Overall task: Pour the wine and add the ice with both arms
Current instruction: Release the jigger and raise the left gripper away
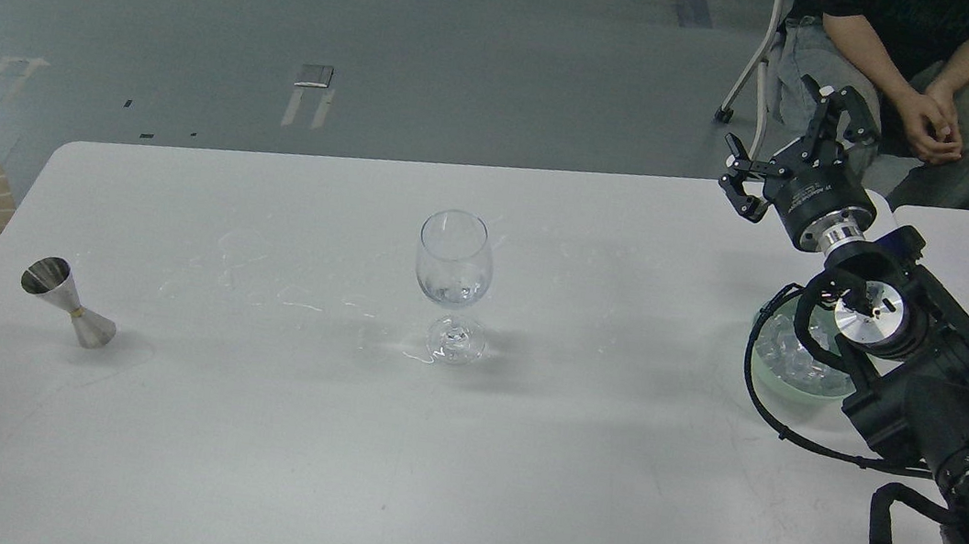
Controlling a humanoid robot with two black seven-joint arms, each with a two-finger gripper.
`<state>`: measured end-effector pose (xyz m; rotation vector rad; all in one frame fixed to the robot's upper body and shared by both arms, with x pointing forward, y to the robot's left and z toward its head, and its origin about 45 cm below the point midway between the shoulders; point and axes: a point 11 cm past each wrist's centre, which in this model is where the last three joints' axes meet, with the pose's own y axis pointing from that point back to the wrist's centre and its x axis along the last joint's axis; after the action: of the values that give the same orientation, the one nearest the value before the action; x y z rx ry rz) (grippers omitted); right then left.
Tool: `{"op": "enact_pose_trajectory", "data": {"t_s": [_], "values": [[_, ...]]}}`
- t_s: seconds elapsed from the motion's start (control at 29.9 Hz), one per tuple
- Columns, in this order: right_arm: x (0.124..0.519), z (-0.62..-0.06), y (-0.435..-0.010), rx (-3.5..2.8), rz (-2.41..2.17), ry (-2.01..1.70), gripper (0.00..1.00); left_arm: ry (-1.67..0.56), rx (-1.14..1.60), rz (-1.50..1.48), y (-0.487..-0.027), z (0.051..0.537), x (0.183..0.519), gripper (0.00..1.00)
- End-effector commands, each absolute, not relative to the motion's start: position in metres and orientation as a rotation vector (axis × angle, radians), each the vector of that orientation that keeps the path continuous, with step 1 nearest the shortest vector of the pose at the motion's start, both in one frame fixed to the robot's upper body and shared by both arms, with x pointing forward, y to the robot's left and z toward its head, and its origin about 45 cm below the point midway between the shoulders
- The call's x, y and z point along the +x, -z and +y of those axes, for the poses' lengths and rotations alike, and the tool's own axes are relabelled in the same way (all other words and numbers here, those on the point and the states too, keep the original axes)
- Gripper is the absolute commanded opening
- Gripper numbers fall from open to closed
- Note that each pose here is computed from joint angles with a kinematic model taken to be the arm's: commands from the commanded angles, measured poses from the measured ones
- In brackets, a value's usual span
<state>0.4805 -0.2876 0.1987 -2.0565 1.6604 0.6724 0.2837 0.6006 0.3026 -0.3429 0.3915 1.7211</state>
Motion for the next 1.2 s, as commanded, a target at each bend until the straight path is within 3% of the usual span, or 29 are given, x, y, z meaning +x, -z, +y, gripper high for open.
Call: {"op": "enact_pose_trajectory", "data": {"t_s": [0.0, 0.3, 0.57, 0.84, 1.17], "values": [[0.481, -0.298, -0.207, -2.067, 1.669, -0.630, 1.00, -1.651, -0.246, 0.349, -0.308, 0.580, 0.323, 0.97], [0.481, -0.313, -0.224, -2.204, 1.693, -0.513, 1.00, -1.473, -0.013, 0.374, -0.281, 0.489, 0.422, 0.98], [0.480, -0.313, -0.231, -2.261, 1.681, -0.470, 1.00, -1.498, -0.203, 0.185, -0.300, 0.439, 0.483, 0.98], [0.473, -0.334, -0.239, -2.423, 1.726, -0.356, 1.00, -1.512, -0.368, 0.269, -0.300, 0.416, 0.495, 0.98], [0.446, -0.410, -0.296, -2.696, 1.878, -0.039, 1.00, -1.503, -0.445, 0.284, -0.316, 0.413, 0.500, 0.98]]}}
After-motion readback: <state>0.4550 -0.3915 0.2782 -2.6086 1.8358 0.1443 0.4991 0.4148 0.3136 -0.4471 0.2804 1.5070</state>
